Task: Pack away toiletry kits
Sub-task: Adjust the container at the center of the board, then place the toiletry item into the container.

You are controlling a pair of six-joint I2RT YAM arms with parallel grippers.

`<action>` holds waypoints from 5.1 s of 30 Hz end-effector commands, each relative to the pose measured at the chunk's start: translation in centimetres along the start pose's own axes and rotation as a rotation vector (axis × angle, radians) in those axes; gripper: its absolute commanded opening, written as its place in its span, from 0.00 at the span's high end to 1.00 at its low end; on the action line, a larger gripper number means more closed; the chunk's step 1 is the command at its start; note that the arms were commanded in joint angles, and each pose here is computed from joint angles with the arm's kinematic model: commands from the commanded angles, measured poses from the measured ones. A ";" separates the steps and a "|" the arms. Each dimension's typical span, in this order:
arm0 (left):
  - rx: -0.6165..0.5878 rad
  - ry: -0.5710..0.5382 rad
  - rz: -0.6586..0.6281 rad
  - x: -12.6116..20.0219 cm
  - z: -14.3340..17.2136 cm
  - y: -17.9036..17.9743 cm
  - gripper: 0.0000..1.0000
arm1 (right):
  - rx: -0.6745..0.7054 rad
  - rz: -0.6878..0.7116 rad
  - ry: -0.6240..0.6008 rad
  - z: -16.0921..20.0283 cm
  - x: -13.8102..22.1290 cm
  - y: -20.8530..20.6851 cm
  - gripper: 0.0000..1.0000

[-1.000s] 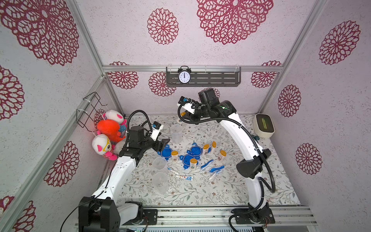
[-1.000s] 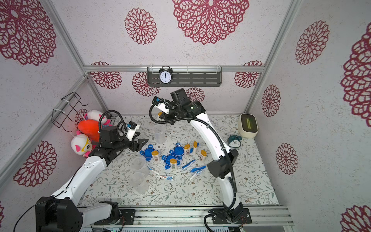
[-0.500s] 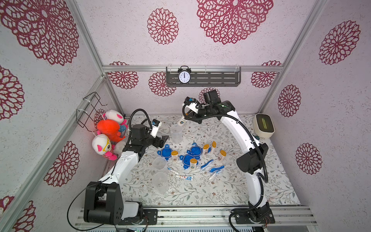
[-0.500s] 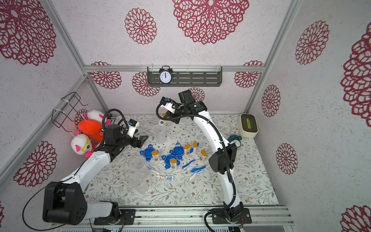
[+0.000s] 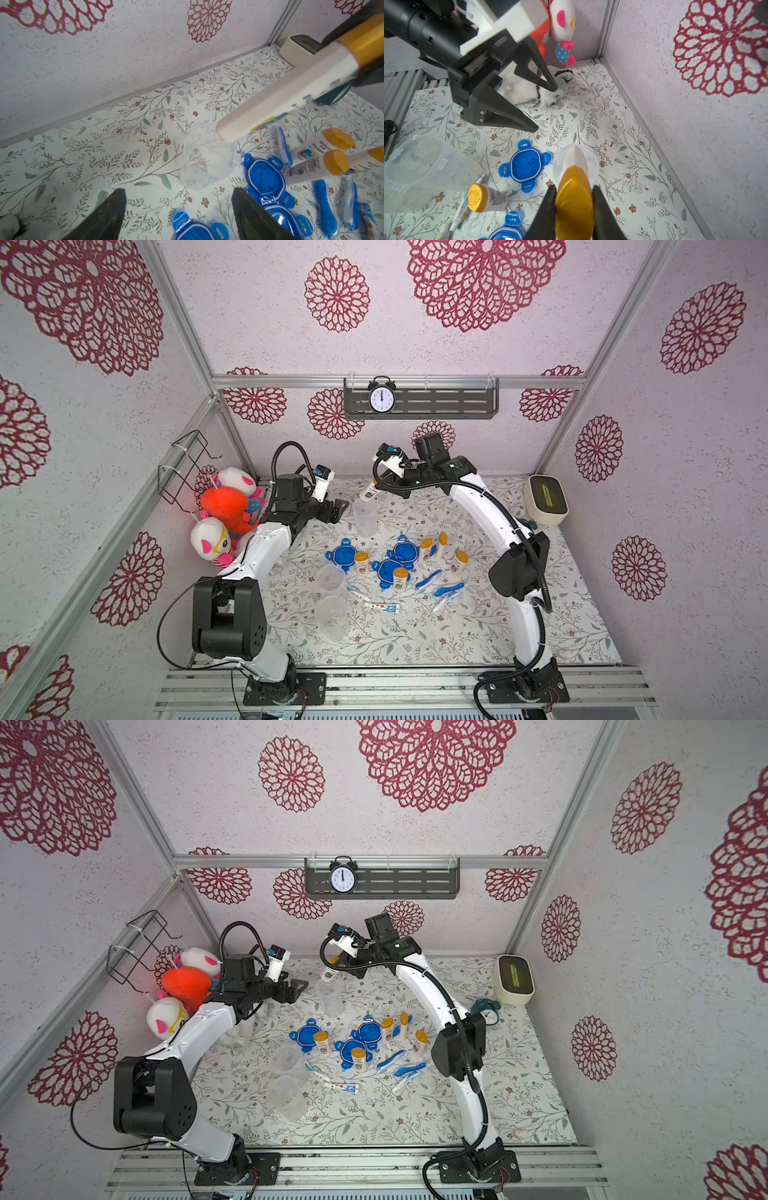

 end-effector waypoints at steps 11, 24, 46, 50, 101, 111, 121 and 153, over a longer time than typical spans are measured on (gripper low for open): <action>0.060 0.121 0.102 -4.2 0.9 0.7 0.16 | -0.025 0.067 -0.127 -3.8 3.1 -0.8 0.86; 0.034 0.236 0.231 -8.1 2.4 -0.9 0.23 | -0.060 0.138 -0.146 -3.3 6.2 -1.8 0.86; -0.043 0.354 0.324 -10.5 4.2 -3.9 0.44 | -0.069 0.147 -0.176 -3.0 8.2 -1.4 0.86; -0.066 0.361 0.350 -11.0 3.7 -4.8 0.45 | -0.076 0.153 -0.174 -2.7 8.3 -1.5 0.86; -0.044 0.203 0.473 -6.6 -1.8 -8.5 0.17 | -0.121 0.131 -0.154 -0.1 10.8 1.2 0.86; -0.030 0.091 0.395 -0.5 -1.7 -7.9 0.18 | -0.134 0.077 -0.101 0.9 7.2 2.6 0.86; -0.137 0.169 0.370 1.0 1.5 -9.4 0.22 | -0.164 0.055 0.001 3.2 2.4 2.2 0.86; -0.243 0.268 0.302 1.4 3.9 -9.5 0.28 | -0.130 0.007 0.246 7.6 -3.8 2.0 0.63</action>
Point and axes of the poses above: each gripper's point midway between its finger pads, its own x axis back along the fingers, its own y axis along the line the jaws close on, z = x × y, the point moved 1 cm from there along x, back along the fingers, and after that the axes turned 9 degrees about -x, right-handed, at the moved point
